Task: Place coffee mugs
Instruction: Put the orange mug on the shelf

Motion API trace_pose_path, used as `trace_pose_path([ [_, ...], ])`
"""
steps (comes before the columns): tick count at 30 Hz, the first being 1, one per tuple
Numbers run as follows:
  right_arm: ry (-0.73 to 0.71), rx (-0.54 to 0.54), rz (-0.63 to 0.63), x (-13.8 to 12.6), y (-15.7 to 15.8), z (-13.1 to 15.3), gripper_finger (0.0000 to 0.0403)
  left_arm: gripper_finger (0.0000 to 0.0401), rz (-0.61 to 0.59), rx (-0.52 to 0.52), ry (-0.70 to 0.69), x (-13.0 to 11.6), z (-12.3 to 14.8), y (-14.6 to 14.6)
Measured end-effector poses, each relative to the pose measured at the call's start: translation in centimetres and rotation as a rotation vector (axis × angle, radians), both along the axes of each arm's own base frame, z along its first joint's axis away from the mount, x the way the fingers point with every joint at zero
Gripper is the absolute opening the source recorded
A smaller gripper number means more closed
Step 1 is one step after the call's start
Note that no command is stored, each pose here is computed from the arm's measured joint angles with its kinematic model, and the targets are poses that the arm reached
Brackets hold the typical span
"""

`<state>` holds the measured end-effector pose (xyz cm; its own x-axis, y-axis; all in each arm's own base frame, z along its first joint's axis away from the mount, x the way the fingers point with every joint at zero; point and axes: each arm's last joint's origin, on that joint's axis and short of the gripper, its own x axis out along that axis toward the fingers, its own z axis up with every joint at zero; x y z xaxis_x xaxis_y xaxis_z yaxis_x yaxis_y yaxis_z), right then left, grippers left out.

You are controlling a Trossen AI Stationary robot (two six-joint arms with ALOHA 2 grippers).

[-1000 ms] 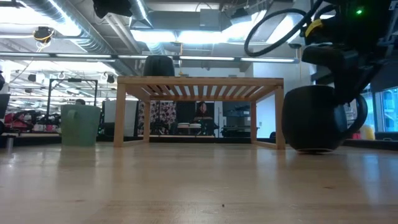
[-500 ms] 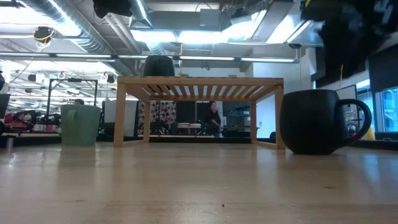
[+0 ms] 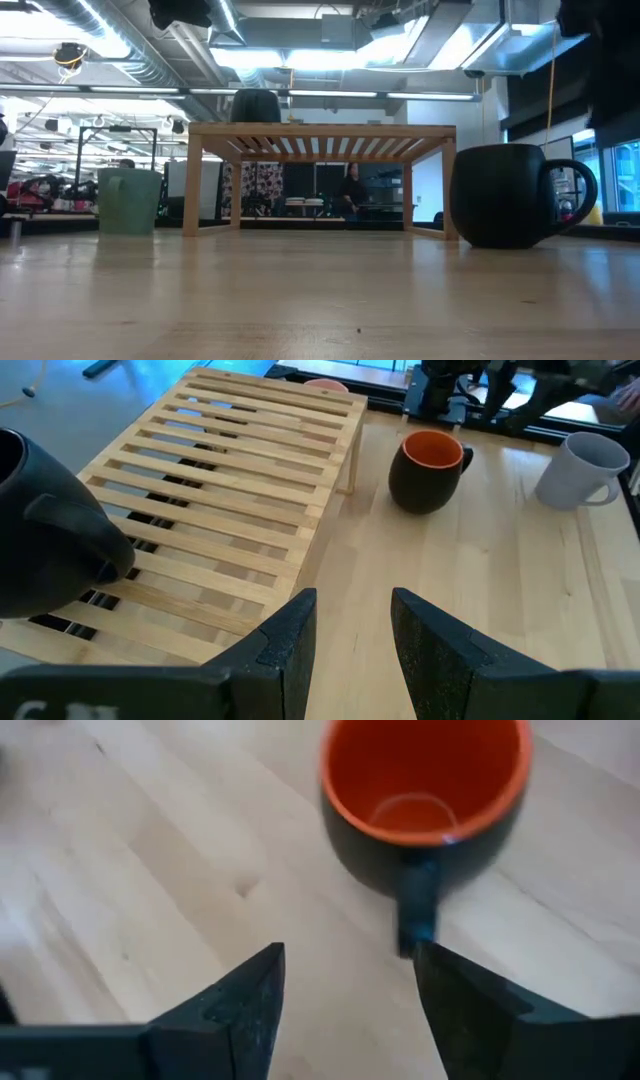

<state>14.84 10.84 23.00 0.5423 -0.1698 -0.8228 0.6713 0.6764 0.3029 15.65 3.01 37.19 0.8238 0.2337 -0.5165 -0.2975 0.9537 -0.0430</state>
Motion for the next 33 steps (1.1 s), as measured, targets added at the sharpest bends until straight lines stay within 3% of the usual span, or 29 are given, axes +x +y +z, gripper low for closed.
trace_pose_path([
  [6, 0.039, -0.09, 0.037, -1.7, -0.5, -3.2, 0.0205, 0.0126, 0.0, 0.0, 0.003, 0.1, 0.0, 0.0],
  [14, -0.041, -0.304, 0.059, -2.3, -0.6, -5.8, 0.0205, 0.0126, 0.008, -0.015, 0.012, 0.4, -0.2, 0.1],
  [20, -0.125, -0.331, 0.129, -2.0, 0.4, -7.2, 0.0204, 0.0126, 0.015, -0.017, 0.0, 0.4, -0.1, 0.1],
  [33, -0.144, -0.471, 0.121, -1.4, 0.6, -8.6, 0.0204, 0.0126, 0.089, 0.023, -0.016, 0.5, 0.1, 0.3],
])
